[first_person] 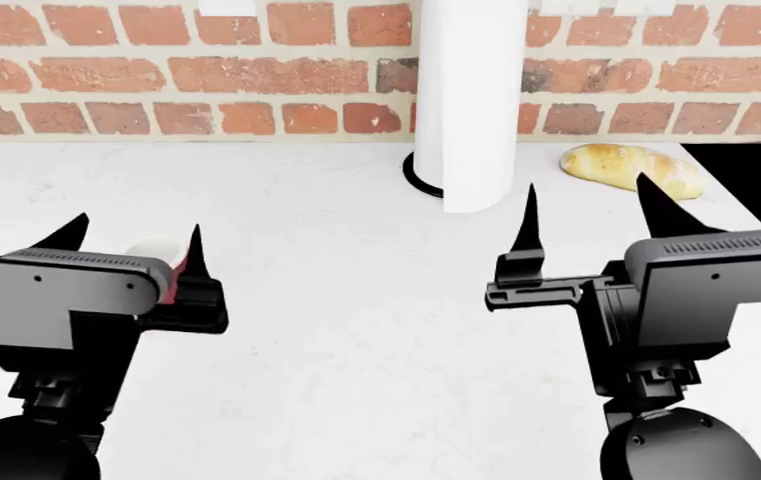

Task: A wet mug is on the counter and needs to be dried. Pick it up and place it upside down in the open cabinet.

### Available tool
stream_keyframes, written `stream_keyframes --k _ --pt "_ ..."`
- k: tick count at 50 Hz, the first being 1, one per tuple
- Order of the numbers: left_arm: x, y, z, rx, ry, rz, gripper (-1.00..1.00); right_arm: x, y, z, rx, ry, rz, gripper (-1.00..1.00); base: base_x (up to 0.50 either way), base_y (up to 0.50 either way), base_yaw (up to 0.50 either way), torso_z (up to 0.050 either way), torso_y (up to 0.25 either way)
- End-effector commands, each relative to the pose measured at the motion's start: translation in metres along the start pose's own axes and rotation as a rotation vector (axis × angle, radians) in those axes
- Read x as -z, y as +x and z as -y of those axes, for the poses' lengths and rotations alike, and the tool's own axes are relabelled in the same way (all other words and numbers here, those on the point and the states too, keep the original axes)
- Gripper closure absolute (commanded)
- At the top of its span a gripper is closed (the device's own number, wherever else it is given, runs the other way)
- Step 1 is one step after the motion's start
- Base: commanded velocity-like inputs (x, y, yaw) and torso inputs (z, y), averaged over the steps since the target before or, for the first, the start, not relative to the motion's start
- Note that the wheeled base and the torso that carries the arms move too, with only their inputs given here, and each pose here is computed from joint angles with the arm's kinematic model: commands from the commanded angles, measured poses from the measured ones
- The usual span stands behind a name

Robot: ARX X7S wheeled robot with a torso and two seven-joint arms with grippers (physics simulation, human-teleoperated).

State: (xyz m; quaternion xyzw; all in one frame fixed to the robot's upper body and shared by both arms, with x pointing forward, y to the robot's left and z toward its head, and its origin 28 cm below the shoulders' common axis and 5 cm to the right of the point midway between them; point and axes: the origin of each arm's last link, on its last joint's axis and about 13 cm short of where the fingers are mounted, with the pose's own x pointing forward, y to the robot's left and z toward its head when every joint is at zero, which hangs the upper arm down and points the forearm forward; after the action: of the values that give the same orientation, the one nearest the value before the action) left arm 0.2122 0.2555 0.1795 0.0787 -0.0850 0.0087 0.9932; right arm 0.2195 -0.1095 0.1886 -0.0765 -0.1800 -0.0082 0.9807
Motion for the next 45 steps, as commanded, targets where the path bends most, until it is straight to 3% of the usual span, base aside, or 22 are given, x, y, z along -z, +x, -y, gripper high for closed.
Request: stream_keyframes --k 1,45 --pt "-0.005 -0.005 -0.003 0.031 0.007 -0.034 -1.0 0.003 -0.001 0.0 0.002 0.002 -0.007 -1.0 0.0 0.0 0.0 0.0 0.0" --pt "0.032 -0.004 0.002 0.006 0.039 -0.148 -1.0 0.007 -0.002 -0.003 -0.009 0.005 -0.016 -1.0 0.0 0.0 0.0 0.0 0.0"
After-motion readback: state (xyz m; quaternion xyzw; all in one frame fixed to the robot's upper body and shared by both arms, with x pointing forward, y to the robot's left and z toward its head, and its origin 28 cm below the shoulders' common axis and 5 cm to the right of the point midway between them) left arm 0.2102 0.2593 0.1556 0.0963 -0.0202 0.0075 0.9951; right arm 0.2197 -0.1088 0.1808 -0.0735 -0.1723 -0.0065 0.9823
